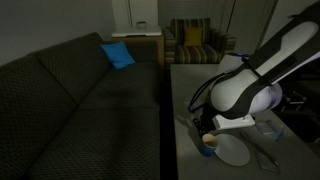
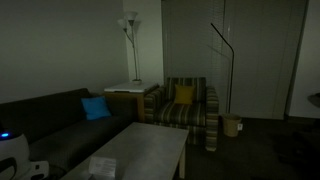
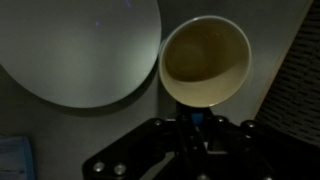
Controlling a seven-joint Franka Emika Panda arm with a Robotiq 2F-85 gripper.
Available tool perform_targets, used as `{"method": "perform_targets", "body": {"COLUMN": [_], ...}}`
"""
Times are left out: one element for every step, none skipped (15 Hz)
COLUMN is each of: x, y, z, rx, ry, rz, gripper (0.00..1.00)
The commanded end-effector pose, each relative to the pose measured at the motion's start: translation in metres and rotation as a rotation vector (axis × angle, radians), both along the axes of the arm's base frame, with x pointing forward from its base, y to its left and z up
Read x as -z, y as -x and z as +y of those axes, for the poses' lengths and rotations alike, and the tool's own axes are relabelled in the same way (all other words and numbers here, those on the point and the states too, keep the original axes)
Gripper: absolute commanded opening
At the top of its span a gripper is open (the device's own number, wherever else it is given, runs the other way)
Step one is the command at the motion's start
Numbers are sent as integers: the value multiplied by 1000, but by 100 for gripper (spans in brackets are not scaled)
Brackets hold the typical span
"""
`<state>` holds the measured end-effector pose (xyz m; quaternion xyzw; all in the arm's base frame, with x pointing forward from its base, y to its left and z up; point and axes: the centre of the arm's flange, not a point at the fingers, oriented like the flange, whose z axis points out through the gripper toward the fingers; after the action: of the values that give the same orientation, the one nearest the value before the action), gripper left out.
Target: Remove the mug from the plate.
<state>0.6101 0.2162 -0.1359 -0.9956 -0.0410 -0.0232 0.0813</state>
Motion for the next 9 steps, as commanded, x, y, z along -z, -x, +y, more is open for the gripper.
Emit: {"method": "perform_targets", "body": {"x": [57,58,59,60,62,63,66,67,68], "y": [-23,-23,-22,-21,-20,-19,-18,-17,-15], "z": [8,9,9,10,10,10,11,12,13], "rx": [18,22,27,30,29,21,12,7,0], "ry": [-11,-12,-10,-6,-1,5,12,16,19], "rz": [3,1,-3,-3,2,14,25,30,38], "gripper": [3,3,3,3,3,3,3,3,3]}}
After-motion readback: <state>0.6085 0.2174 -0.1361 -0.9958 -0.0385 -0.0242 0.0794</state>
